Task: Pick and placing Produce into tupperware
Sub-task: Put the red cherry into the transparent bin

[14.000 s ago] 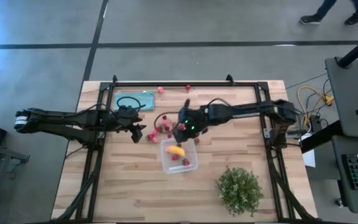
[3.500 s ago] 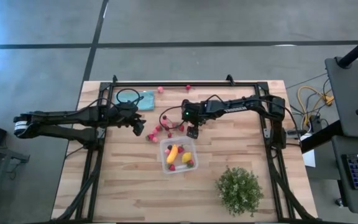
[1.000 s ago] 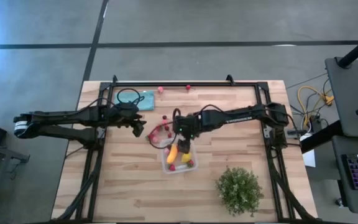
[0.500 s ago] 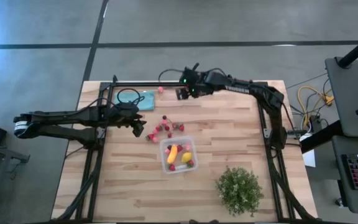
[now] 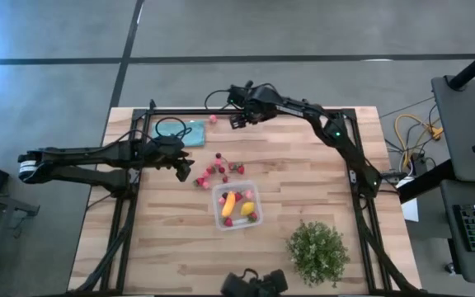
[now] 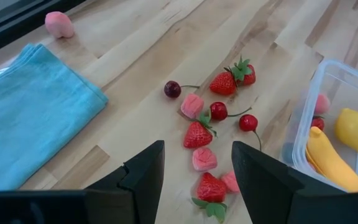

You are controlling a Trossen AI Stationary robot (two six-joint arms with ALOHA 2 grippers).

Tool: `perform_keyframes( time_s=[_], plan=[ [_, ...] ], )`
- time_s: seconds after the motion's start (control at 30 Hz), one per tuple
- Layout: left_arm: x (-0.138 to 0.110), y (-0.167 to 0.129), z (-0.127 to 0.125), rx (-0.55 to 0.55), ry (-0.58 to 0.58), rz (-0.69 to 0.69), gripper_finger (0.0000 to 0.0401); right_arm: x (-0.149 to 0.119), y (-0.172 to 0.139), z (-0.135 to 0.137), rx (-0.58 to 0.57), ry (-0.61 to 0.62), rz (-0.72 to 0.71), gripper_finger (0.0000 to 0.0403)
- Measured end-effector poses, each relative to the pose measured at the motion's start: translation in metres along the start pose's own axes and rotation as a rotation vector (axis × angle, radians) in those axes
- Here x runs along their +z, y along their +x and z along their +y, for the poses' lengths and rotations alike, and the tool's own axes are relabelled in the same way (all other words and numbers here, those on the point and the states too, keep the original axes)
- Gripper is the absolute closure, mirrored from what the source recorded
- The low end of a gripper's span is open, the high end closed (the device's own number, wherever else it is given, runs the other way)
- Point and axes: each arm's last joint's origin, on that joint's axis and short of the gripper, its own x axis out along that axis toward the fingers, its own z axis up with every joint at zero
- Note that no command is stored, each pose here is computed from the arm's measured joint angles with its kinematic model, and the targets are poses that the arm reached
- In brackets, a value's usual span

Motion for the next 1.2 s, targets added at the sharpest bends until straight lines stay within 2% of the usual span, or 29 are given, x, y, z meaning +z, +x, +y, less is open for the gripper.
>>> perform_keyframes(
  time_s=[0.07, 0.27, 0.53, 0.87, 1.2],
  plan=[
    [0.000, 0.000, 0.000, 0.000, 0.000, 0.000, 0.0228, 0.006, 0.000, -0.001, -0.060, -0.003, -0.023, 0.0154],
    [0.000, 0.000, 0.000, -0.001, 0.014, -0.001, 0.0228, 0.026, 0.015, -0.009, -0.026, 0.058, -0.001, 0.0170],
    [0.000, 0.000, 0.000, -0.001, 0.022, 0.000, 0.0228, 0.034, 0.036, -0.023, -0.010, 0.137, 0.075, 0.0194],
    [0.000, 0.000, 0.000, -0.001, 0.024, -0.001, 0.0228, 0.044, 0.038, -0.024, 0.040, 0.148, 0.008, 0.0196],
    [0.000, 0.000, 0.000, -0.002, 0.023, -0.001, 0.0228, 0.057, 0.043, -0.037, 0.053, 0.161, -0.024, 0.0196]
  ],
)
